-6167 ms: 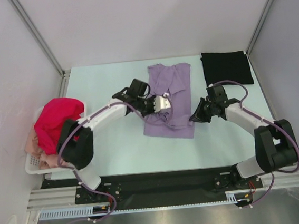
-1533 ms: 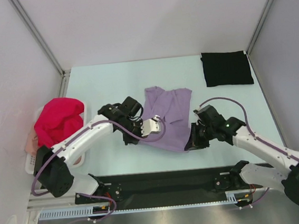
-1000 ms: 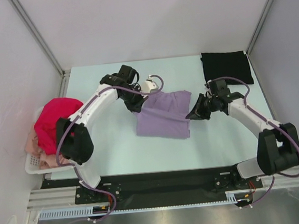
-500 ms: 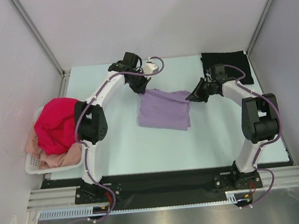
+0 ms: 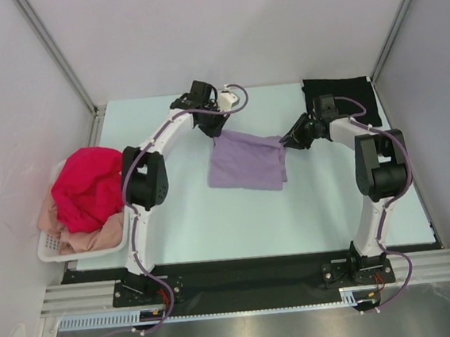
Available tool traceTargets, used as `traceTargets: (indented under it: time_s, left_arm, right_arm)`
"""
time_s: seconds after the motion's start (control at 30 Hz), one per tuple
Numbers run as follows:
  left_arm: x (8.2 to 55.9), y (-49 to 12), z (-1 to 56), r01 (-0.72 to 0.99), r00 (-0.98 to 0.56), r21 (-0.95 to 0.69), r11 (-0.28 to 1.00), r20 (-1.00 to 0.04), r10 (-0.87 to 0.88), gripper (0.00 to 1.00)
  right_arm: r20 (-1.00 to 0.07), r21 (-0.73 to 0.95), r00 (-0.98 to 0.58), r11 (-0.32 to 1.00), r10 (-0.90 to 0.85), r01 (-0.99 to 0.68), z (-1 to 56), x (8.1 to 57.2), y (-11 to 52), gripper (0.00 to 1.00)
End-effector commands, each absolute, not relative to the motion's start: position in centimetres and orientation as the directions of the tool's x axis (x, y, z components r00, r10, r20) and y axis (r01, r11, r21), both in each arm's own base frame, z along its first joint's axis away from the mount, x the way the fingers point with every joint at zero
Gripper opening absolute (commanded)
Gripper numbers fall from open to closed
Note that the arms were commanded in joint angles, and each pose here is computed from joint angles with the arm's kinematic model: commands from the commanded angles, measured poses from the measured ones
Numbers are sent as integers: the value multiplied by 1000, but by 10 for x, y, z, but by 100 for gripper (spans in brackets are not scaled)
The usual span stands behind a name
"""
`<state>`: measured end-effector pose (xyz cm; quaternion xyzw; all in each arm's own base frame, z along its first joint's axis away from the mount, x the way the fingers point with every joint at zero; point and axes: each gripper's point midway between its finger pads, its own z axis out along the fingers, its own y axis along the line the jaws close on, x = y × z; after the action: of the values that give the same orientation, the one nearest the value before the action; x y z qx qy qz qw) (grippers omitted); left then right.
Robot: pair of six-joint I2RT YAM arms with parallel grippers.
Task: Fold and stack the t-shirts
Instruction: Fold the tshirt
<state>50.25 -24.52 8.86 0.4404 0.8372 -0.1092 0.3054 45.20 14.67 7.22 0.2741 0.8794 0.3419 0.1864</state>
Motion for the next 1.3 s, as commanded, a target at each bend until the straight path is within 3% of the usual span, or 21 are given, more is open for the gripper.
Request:
traceTargets:
  time_s: [0.0,0.03,0.1,0.17,0.33,0.43,0.57,0.8,0.9,1.13,1.27]
  left_arm:
    - [558,-228,109,659,-431,203,724,-687,585,45]
    - [566,-226,107,633,-435,217,743,-694,574,64]
    - [585,-220,110,562,-441,258,786,-710,549,72]
    - [595,-211,119,514,-447,286,809,-716,537,74]
    - [579,-204,135,529,-480,160,833,-753,450,74]
    - [547,-207,116,608,-505,89,789,-724,470,67]
    - [525,-221,90,663,-541,-18,748,-703,462,64]
    - [539,-228,64,623,-613,-79,778,-667,423,67]
    - [549,-235,76,623,-593,-86,778,-701,397,66]
    - [536,-254,65,650,-629,-207,731,-686,365,62]
    - [533,-258,66,658,-636,-240,714,-685,356,48]
  right_arm:
    - [-220,700,-684,601,695,386,70,494,116,39]
    - [-227,705,-676,597,702,383,69,500,113,48]
    - [-249,714,-649,589,719,378,73,515,103,50]
    - [-311,695,-621,618,719,367,83,521,90,50]
    - [-527,568,-652,797,545,207,116,492,98,46]
    - [-544,520,-704,842,456,144,104,465,118,43]
    - [-551,466,-750,881,365,86,89,456,139,47]
    - [-583,371,-752,924,306,88,72,481,147,53]
    - [-597,366,-744,927,300,81,71,493,148,52]
    - [-598,393,-741,918,305,60,59,505,154,40]
    - [-611,392,-735,919,293,41,60,509,153,13]
